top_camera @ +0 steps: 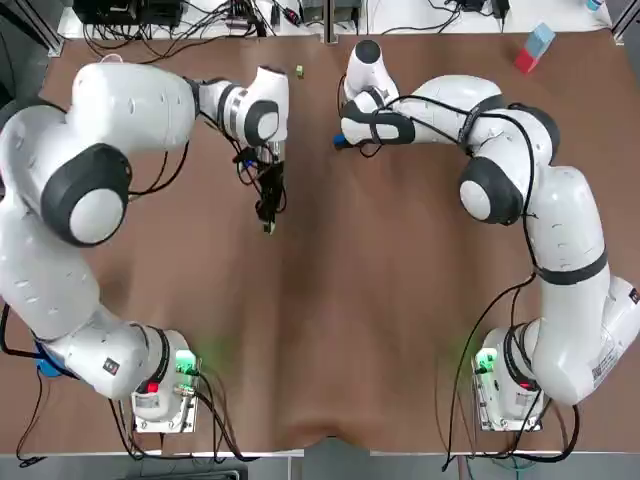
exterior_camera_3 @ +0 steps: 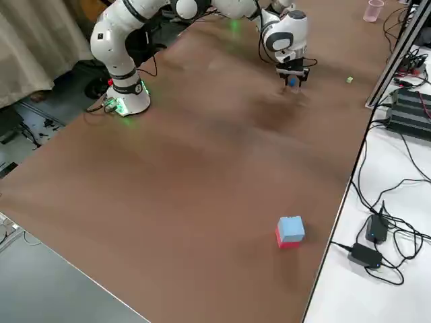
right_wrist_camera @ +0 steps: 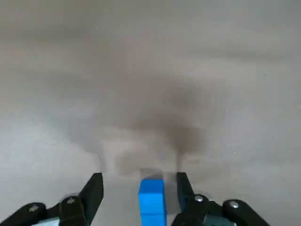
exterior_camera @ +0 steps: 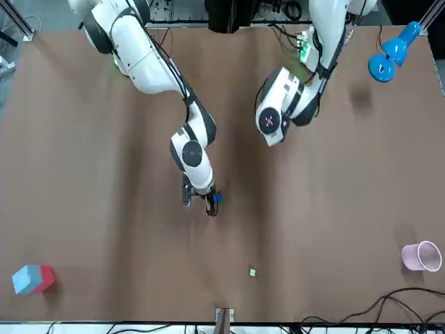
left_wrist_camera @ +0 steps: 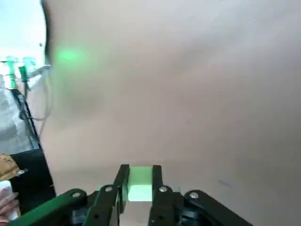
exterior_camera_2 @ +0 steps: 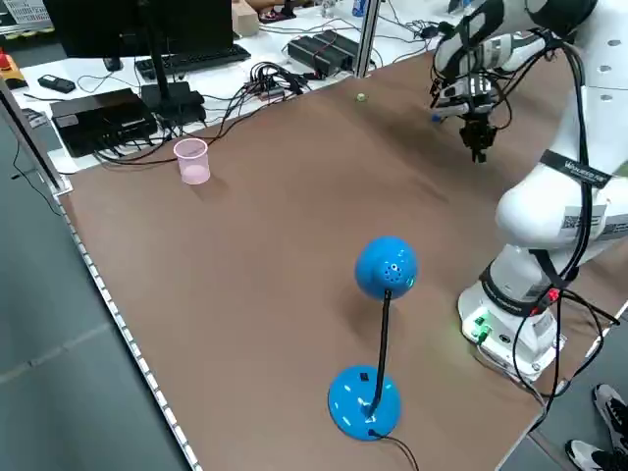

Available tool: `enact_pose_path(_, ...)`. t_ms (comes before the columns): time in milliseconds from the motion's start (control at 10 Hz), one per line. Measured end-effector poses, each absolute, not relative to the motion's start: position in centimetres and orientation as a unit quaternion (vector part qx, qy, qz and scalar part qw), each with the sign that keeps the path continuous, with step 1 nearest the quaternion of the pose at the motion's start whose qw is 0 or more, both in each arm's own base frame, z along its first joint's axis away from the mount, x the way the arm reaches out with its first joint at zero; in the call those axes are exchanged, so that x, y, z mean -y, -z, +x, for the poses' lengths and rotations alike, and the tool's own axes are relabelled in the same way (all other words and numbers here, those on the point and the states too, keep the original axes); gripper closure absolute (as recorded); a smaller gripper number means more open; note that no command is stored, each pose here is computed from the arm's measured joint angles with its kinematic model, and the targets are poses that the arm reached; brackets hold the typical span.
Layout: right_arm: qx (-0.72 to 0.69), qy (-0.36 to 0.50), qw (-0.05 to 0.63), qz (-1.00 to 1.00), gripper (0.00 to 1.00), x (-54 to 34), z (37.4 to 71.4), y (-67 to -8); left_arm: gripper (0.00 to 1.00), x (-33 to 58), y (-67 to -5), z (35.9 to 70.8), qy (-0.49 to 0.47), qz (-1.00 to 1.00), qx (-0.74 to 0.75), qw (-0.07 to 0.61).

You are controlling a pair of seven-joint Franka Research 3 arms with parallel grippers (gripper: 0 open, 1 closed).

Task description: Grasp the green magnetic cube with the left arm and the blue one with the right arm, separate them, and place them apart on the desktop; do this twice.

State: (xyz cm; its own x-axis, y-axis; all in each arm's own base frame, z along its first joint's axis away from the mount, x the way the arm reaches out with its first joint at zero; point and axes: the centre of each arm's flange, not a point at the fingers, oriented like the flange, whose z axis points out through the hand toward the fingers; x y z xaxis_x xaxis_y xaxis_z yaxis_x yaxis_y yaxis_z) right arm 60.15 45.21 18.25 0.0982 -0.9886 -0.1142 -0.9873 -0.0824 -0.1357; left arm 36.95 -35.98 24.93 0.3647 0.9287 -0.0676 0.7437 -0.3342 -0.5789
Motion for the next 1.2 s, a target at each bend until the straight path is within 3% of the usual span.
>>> enact_pose_path(300, -0.671, 0.003, 0.089, -0.736, 0.29, -45.3, 60.1, -18.3, 0.76, 37.8, -24.8, 30.2, -0.197, -0.8, 0.488, 0.287)
enact_pose_path(500, -0.67, 0.003, 0.089, -0.737, 0.29, -45.4, 60.0, -18.3, 0.46, 38.3, -24.3, 28.3, -0.195, -0.801, 0.48, 0.301)
enact_pose_path(700, -0.669, 0.002, 0.089, -0.737, 0.29, -45.6, 59.9, -18.3, 0.16, 38.1, -24.4, 28.8, -0.196, -0.799, 0.485, 0.296)
enact_pose_path(800, -0.669, 0.002, 0.089, -0.738, 0.29, -45.6, 59.9, -18.2, 0.02, 38.0, -24.9, 30.7, -0.196, -0.797, 0.502, 0.273)
enact_pose_path(1200, -0.67, 0.004, 0.089, -0.737, 0.3, -45.4, 60.0, -18.3, 0.0, 36.8, -31.0, 48.0, -0.152, -0.785, 0.599, 0.047)
